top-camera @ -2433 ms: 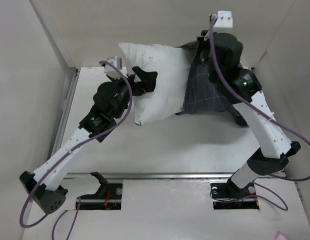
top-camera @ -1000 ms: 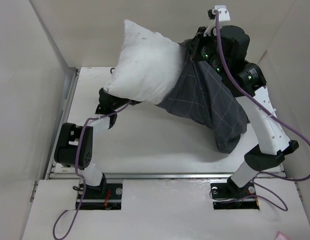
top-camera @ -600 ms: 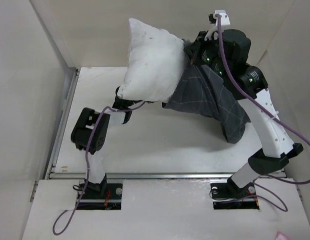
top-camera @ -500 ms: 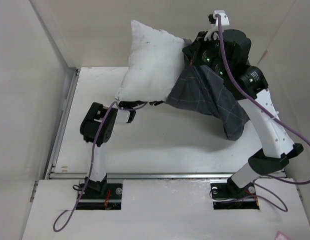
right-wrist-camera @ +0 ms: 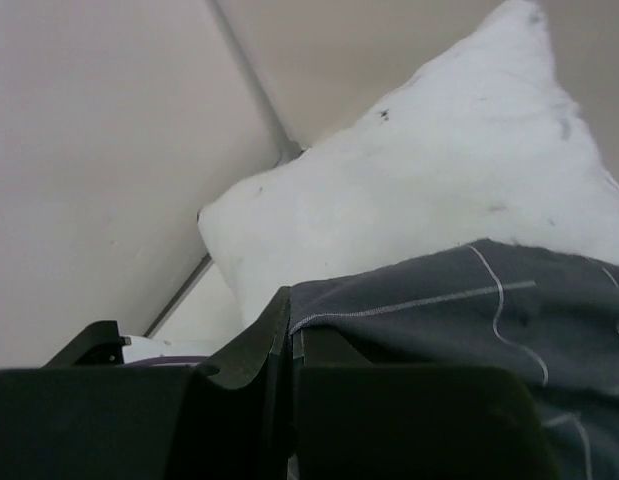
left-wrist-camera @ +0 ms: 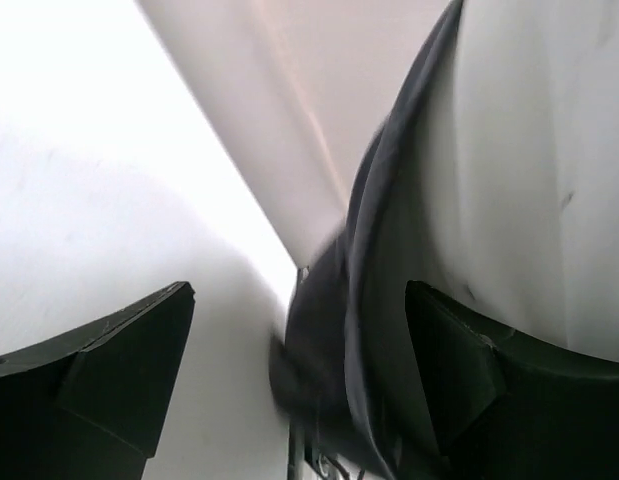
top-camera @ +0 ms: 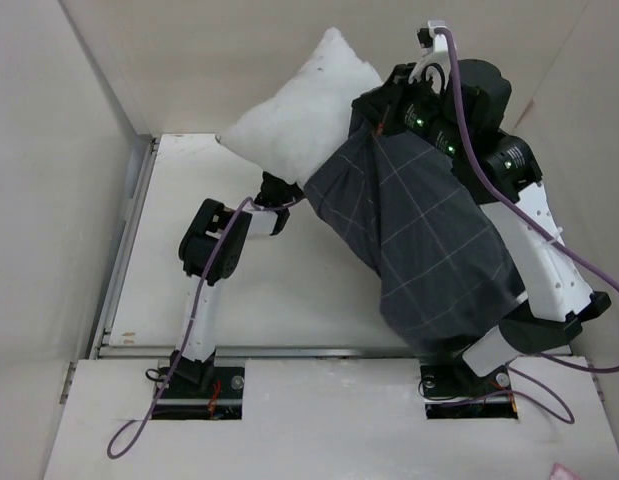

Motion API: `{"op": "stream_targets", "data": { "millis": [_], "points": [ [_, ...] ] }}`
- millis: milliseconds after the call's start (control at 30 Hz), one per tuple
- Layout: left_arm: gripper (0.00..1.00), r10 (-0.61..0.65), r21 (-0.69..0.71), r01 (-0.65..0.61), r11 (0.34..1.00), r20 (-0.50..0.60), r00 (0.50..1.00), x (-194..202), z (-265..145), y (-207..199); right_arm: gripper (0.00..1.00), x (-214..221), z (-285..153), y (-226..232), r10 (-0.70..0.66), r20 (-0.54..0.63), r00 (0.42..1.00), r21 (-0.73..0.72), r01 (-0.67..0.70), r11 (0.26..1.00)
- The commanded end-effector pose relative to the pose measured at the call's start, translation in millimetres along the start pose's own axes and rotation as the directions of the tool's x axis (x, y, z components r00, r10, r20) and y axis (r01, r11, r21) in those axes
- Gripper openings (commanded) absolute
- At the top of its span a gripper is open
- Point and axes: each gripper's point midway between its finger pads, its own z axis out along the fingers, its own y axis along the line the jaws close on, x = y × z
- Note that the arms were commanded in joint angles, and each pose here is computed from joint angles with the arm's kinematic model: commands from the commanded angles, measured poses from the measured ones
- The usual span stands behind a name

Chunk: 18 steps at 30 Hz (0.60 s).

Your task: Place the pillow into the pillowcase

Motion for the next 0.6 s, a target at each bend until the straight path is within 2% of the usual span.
{"op": "stream_targets", "data": {
  "millis": [0,100,167,233,267,300,400,433,500,533,567],
  "points": [
    [0.85,0.423,0.312,-0.44,0.842,0.125,0.897,-15,0,-119,0.0,-68,-29,48,0.023,0.229,0.973,-0.182,0.019,0.983],
    [0.85,0.405,0.404,-0.421,0.812,0.128,0.905,-10,-16,-133,0.0,-67,-32,46,0.024,0.223,0.974,-0.165,0.013,0.986],
    [0.78,0.396,0.46,-0.404,0.791,0.118,0.91,-2,-23,-142,0.0,-62,-32,38,0.015,0.218,0.976,-0.129,0.013,0.992],
    [0.34,0.407,0.499,-0.4,0.769,0.101,0.908,5,-34,-147,0.0,-57,-26,22,0.005,0.217,0.976,-0.064,0.009,0.998],
    [0.05,0.406,0.498,-0.399,0.77,0.1,0.908,6,-36,-149,0.0,-62,-31,20,-0.004,0.233,0.973,-0.049,0.016,0.999],
    [0.0,0.423,0.497,-0.416,0.761,0.106,0.9,5,-42,-159,0.0,-59,-32,16,-0.018,0.231,0.973,-0.03,0.025,0.999],
    [0.0,0.438,0.439,-0.454,0.775,0.143,0.887,-3,-53,-163,0.0,-59,-32,1,-0.047,0.241,0.969,0.05,0.036,0.998],
    [0.0,0.436,0.396,-0.467,0.791,0.172,0.884,-19,-61,-180,0.0,-58,-36,-5,-0.061,0.239,0.969,0.081,0.043,0.996],
    [0.0,0.528,0.279,-0.578,0.767,0.237,0.816,-42,-65,-185,0.0,-57,-38,-22,-0.083,0.246,0.966,0.171,0.041,0.984],
    [0.0,0.491,0.15,-0.533,0.833,0.245,0.836,-63,-65,-193,0.0,-59,-44,-27,-0.101,0.254,0.962,0.199,0.05,0.979],
    [0.0,0.533,0.032,-0.561,0.827,0.267,0.802,-81,-67,-192,0.0,-64,-48,-34,-0.118,0.273,0.955,0.236,0.052,0.97]
  ]
}}
